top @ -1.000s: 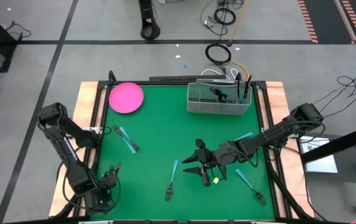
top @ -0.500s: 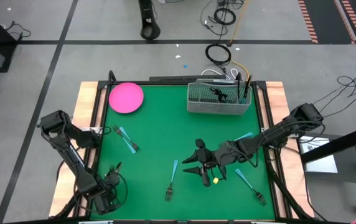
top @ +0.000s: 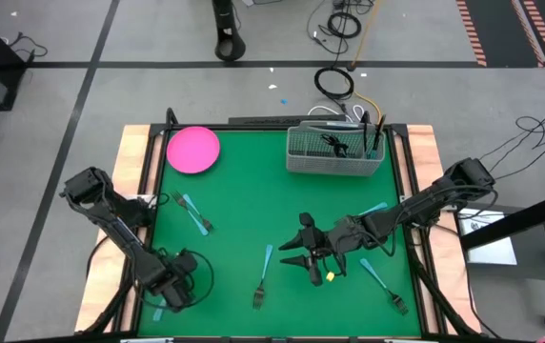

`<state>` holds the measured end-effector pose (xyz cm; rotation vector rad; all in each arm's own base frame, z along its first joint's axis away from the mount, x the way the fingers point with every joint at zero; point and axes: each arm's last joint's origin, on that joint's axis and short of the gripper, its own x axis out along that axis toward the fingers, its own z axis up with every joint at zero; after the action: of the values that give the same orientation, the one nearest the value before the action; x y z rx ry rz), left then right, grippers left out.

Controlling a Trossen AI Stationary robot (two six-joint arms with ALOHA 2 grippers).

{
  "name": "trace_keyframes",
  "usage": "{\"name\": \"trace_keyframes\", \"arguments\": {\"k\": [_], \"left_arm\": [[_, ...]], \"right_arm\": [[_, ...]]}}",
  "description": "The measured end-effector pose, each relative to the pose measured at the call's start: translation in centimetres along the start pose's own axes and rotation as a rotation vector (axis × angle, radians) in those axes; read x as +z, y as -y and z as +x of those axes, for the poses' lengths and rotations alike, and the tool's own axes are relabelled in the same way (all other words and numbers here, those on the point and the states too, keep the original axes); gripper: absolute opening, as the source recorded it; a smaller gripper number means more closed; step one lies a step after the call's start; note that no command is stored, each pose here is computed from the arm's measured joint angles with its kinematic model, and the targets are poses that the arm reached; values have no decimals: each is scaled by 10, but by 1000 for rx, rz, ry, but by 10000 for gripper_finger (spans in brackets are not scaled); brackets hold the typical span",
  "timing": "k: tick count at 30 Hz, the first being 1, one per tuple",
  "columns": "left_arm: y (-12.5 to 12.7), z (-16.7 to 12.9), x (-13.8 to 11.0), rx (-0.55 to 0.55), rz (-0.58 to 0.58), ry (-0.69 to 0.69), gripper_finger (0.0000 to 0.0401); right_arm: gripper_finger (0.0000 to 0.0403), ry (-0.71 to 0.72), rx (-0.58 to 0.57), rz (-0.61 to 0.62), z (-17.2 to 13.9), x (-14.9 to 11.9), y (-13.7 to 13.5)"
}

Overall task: Sort silverware
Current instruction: Put the black knife into the cutlery rack with the other black knives

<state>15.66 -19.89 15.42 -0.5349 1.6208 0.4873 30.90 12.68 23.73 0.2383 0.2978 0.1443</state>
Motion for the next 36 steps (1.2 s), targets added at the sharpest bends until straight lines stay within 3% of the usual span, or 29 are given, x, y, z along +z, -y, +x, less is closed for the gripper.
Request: {"name": "trace_keyframes", "arguments": {"k": [5, 18, 25, 36], "left_arm": [[-10, 3, 0, 86, -18, -55, 173], [-10, 3, 2, 71, 49, -55, 173], [-18, -1, 30, 126, 44, 8, 173], [-32, -5, 62, 163, 79, -45, 173]], "right_arm": [[144, -10, -3, -2, 0, -1, 0], [144, -10, -3, -2, 0, -1, 0], [144, -10, -4, -6, 0, -1, 1], [144, -18, -3, -12, 0, -2, 1]]}}
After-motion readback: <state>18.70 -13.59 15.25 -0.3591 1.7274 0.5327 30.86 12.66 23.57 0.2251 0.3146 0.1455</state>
